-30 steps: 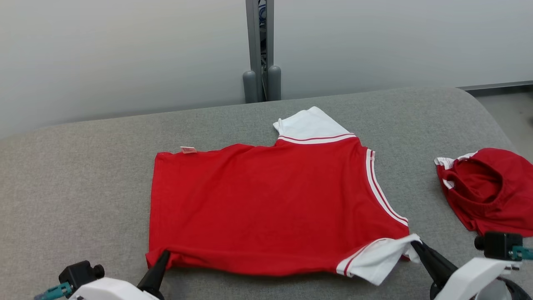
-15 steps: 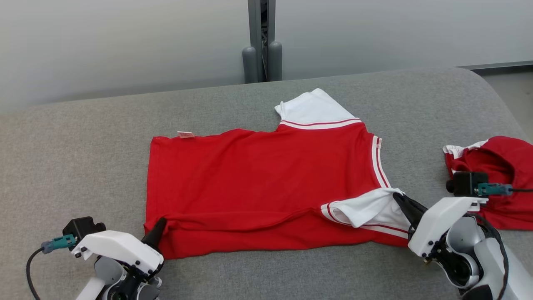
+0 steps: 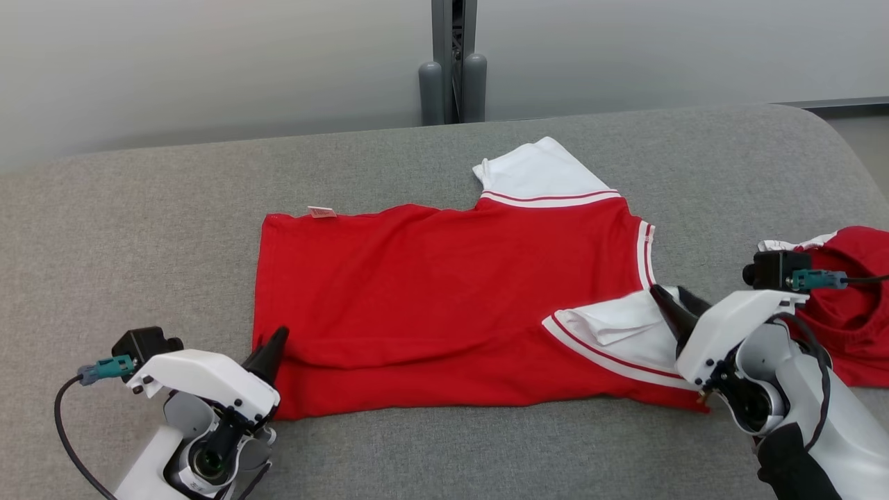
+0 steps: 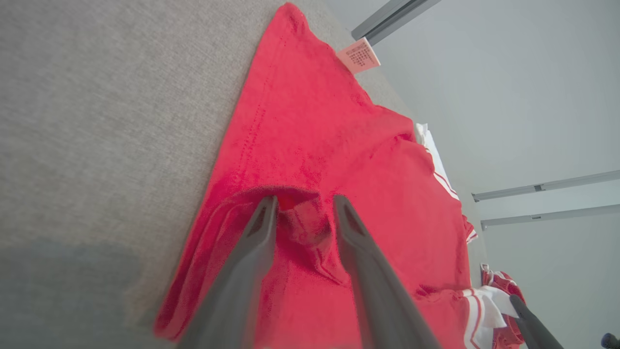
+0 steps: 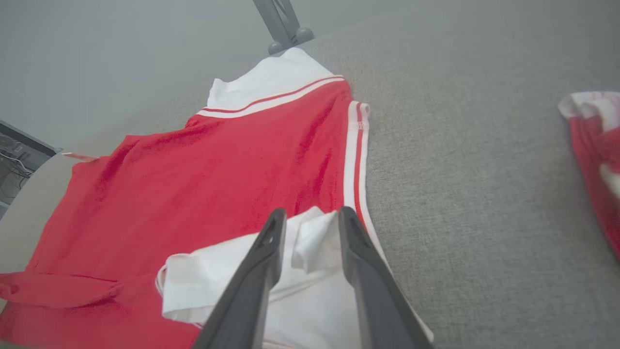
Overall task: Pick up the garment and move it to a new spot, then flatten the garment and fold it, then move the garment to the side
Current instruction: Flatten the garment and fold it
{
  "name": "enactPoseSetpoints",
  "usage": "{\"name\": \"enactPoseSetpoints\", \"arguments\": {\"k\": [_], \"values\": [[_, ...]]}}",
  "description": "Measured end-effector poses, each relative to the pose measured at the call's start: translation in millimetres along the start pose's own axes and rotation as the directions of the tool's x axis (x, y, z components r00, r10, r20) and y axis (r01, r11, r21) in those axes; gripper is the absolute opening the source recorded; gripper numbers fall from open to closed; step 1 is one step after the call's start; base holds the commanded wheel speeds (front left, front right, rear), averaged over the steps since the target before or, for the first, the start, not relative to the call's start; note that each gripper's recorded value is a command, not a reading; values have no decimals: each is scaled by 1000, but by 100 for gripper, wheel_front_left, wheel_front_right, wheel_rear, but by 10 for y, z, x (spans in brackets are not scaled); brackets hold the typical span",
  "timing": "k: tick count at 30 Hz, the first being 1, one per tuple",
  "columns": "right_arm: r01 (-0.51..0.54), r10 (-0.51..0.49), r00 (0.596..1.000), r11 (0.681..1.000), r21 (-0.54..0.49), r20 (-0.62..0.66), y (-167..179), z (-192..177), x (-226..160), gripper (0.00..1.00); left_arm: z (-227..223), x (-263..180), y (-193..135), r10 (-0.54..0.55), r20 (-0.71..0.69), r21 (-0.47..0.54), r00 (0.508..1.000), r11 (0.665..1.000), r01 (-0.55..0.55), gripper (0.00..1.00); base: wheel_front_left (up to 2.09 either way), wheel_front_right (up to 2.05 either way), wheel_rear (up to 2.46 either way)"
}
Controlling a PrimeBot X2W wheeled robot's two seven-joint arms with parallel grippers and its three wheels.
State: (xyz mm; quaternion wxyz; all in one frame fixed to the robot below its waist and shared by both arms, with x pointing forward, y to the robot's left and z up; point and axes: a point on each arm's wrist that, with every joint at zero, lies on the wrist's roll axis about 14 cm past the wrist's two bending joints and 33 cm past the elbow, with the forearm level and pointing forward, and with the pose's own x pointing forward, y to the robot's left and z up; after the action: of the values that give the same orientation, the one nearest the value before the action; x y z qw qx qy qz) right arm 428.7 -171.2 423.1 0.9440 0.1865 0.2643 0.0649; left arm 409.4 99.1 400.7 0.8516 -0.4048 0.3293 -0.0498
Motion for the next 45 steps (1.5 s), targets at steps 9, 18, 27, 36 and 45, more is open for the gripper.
{"name": "enactPoseSetpoints", "arguments": {"k": [9, 18, 27, 36, 45], "values": [[-22, 16, 985, 999, 33, 171, 88, 381, 28, 100, 159, 10, -83, -35, 67, 21, 997, 999, 34, 100, 0, 0, 0], [-15, -8, 925, 998, 57, 380, -89, 718, -205, 100, 191, -160, -9, -55, 147, 44, 988, 998, 49, 100, 0, 0, 0], [27, -91, 918, 985, 168, 385, -392, 261, -501, 100, -66, -420, 300, 33, 190, 7, 981, 999, -35, 100, 0, 0, 0], [29, -115, 956, 952, 305, 269, -328, -372, -632, 100, -342, -479, 409, 91, 131, -72, 987, 994, -83, 100, 0, 0, 0], [52, -127, 974, 932, 359, 189, -278, -665, -722, 100, -427, -261, 391, 114, 89, -191, 989, 977, -95, 100, 0, 0, 0]]}}
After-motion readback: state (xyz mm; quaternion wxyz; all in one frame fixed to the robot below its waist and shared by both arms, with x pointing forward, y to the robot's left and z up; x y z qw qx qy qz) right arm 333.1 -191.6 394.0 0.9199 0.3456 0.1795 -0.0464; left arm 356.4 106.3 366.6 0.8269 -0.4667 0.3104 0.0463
